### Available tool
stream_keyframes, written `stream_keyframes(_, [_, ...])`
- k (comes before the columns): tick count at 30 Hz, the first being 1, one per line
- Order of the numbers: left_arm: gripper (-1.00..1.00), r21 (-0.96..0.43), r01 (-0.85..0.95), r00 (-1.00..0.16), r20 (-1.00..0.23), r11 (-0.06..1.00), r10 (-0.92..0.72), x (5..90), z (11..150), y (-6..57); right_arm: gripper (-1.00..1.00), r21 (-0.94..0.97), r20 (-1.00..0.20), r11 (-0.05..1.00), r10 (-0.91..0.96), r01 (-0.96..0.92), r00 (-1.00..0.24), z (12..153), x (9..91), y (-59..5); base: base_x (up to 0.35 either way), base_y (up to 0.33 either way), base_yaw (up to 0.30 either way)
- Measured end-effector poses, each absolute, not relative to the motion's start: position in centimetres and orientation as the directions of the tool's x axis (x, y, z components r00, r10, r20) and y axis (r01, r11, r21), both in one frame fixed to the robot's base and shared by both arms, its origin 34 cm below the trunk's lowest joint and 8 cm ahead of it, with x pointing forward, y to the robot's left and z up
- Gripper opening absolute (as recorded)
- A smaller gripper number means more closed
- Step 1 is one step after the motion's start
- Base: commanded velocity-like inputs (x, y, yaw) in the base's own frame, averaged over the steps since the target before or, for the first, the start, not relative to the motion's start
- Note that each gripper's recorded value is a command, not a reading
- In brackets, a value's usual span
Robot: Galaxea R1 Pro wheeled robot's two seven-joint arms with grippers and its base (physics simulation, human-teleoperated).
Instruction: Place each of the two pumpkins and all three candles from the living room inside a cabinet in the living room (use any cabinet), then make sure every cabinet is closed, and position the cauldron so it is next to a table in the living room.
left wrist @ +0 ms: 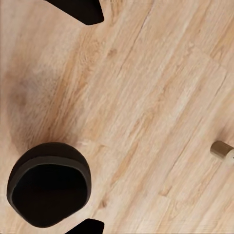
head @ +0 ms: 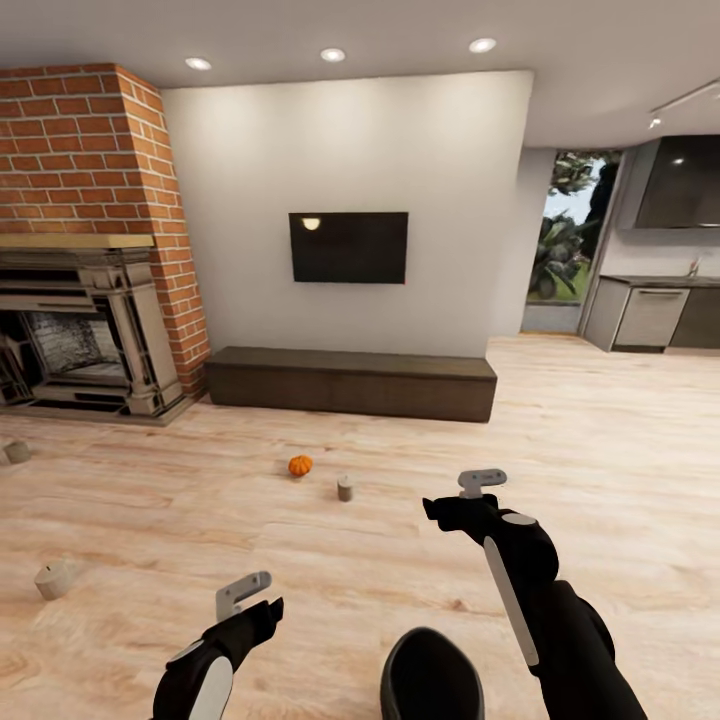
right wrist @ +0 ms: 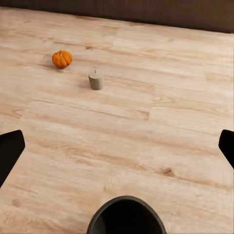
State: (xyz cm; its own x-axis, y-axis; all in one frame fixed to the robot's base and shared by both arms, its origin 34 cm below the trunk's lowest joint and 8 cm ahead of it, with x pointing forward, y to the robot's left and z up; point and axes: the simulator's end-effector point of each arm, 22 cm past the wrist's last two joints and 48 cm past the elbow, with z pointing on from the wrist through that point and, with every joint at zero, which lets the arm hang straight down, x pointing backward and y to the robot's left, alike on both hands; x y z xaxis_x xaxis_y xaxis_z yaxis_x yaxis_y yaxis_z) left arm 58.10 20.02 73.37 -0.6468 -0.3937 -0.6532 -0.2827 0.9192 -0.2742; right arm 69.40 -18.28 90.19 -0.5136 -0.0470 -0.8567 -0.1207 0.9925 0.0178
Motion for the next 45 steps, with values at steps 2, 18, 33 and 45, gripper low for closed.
stream_keyframes(2, [1.00,-0.273,-0.284,-0.650,-0.650,0.919,-0.394,58.02,73.19,20.01,1.00,0.018,-0.857,0.993,-0.047,-0.121,-0.514,90.19,69.40,-18.28,0.319,-0.081,0.278])
stream_keyframes(18, [1.00,-0.268,-0.288,-0.656,-0.644,0.919,-0.393,57.86,72.79,20.07,1.00,0.018,-0.856,0.993,-0.047,-0.120,-0.514,90.14,69.43,-18.29,0.057,-0.014,0.288])
stream_keyframes(33, [1.00,-0.268,-0.288,-0.656,-0.644,0.919,-0.393,57.86,72.79,20.05,1.00,0.019,-0.857,0.993,-0.045,-0.118,-0.514,90.18,69.46,-18.39,0.000,0.000,0.264])
stream_keyframes(45, [1.00,-0.265,-0.290,-0.659,-0.642,0.919,-0.393,57.82,72.70,20.05,1.00,0.020,-0.856,0.993,-0.042,-0.115,-0.515,90.15,69.47,-18.51,-0.012,-0.163,0.032])
